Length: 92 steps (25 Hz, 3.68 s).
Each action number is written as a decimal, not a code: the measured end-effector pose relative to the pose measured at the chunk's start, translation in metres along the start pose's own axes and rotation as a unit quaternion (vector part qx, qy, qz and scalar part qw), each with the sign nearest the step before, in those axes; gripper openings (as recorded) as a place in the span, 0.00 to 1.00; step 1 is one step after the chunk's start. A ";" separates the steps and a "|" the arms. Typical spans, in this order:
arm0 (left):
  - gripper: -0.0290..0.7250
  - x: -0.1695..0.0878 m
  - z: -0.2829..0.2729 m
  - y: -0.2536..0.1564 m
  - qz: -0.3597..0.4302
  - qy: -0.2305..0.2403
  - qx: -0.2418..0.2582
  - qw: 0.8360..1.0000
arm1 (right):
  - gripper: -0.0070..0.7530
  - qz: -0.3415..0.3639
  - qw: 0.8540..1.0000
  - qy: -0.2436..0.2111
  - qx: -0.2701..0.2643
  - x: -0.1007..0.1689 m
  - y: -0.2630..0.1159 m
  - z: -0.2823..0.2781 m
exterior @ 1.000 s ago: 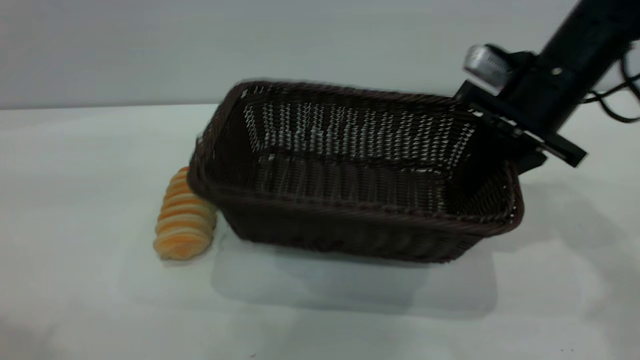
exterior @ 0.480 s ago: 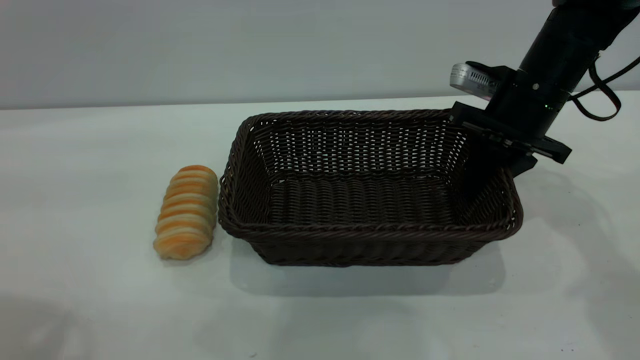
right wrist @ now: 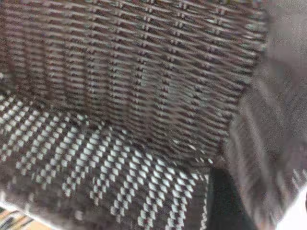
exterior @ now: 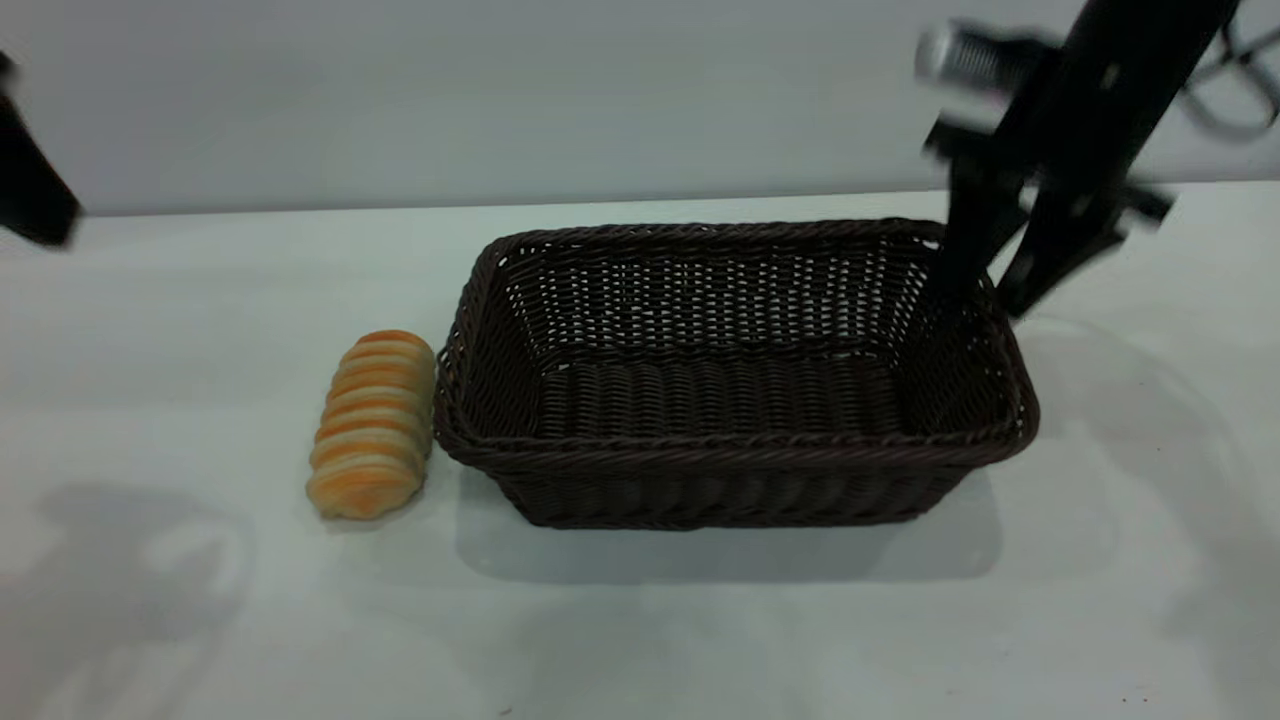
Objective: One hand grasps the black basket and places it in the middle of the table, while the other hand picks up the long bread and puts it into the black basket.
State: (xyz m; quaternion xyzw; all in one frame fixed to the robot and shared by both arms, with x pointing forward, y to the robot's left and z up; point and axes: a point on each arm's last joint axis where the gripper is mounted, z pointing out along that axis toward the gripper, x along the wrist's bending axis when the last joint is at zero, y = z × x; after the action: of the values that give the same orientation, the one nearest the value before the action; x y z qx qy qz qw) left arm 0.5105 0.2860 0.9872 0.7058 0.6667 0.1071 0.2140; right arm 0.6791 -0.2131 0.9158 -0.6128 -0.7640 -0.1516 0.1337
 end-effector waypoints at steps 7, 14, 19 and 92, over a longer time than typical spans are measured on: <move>0.81 0.005 0.065 0.015 -0.033 -0.011 0.055 0.998 | 0.54 -0.083 0.989 -0.054 -0.109 0.054 -0.029 -0.136; 0.81 -0.012 0.130 0.025 -0.009 -0.020 0.101 0.995 | 0.52 -0.148 0.962 -0.060 -0.223 0.119 -0.091 -0.235; 0.81 -0.032 0.175 0.028 0.006 -0.030 0.120 0.992 | 0.52 -0.173 0.950 -0.039 -0.256 0.153 -0.143 -0.261; 0.81 -0.128 -0.162 -0.008 0.326 -0.046 0.048 0.943 | 0.63 -0.147 0.869 -0.180 -0.436 0.068 -0.447 -0.138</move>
State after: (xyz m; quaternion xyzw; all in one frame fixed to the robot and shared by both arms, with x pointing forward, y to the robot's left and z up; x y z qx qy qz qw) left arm 0.4212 0.1857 1.1443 0.8984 0.3936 0.1061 0.1632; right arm 0.2303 -0.2981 1.0388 -0.5057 -0.7127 -0.3738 -0.3108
